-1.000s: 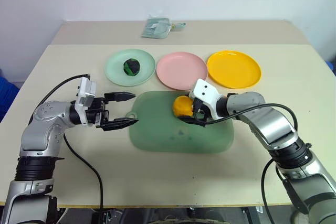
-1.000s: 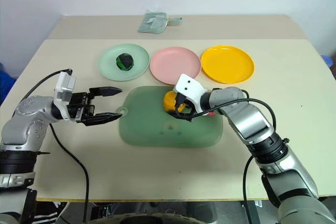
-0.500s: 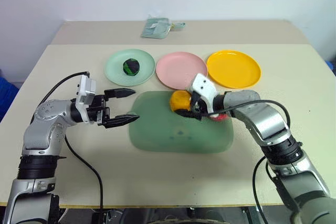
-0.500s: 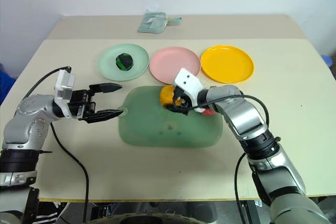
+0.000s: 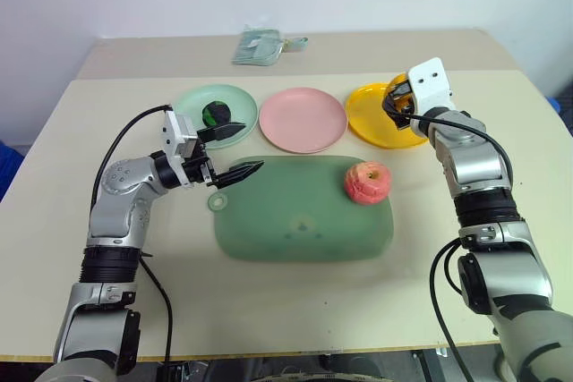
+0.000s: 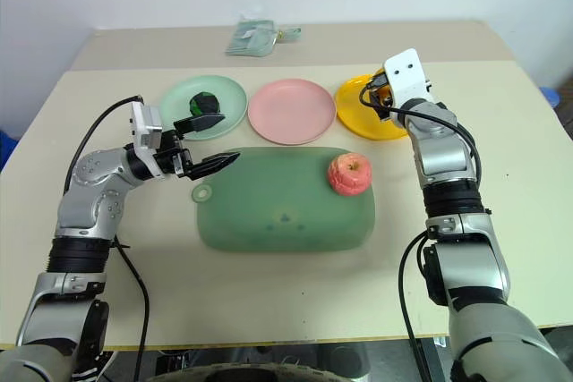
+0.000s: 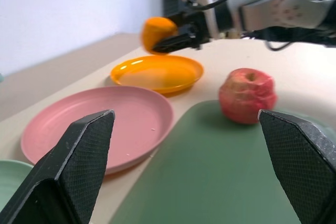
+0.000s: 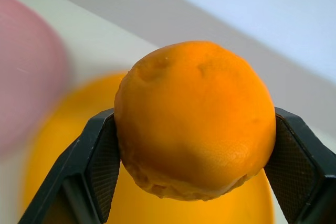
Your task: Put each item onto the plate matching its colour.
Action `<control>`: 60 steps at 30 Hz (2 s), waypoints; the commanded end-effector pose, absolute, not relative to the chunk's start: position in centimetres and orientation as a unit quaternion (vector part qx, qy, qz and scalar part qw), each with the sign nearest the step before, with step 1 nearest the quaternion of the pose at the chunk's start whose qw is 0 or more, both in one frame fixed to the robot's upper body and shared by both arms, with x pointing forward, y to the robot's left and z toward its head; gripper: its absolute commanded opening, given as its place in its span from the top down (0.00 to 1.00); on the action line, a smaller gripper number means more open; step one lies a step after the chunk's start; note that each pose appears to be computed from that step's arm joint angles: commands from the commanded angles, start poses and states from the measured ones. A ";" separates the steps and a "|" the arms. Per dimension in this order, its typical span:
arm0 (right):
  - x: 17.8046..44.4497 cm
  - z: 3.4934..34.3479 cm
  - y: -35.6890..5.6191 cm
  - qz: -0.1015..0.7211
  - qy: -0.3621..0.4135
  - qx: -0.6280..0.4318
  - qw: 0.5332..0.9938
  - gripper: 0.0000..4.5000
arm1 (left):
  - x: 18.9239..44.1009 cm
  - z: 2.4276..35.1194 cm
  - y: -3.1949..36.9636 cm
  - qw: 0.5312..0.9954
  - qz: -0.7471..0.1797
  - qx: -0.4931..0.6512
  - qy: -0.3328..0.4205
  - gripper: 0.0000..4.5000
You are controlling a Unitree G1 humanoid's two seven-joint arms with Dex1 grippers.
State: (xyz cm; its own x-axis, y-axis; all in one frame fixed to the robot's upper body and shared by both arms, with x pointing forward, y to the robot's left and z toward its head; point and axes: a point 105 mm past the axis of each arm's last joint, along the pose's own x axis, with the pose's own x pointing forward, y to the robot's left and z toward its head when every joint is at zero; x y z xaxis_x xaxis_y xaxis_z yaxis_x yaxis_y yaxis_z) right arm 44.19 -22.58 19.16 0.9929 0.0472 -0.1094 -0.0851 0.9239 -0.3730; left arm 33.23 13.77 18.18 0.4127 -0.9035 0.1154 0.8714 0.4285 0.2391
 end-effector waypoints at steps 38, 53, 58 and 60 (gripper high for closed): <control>30.1 18.6 -17.4 0.480 0.170 -0.124 0.852 0.01 | 28.1 19.7 14.2 0.747 -0.658 0.064 -0.068 0.00; 30.9 16.2 -17.0 0.475 0.153 -0.201 0.843 0.01 | 28.1 19.5 14.2 0.749 -0.656 0.067 -0.069 0.00; 30.6 19.1 -16.2 0.498 0.106 -0.160 0.846 0.01 | 28.1 19.5 14.3 0.751 -0.654 0.064 -0.068 0.00; 30.8 19.9 -16.3 0.498 0.093 -0.142 0.851 0.01 | 28.2 19.4 14.4 0.751 -0.653 0.064 -0.068 0.00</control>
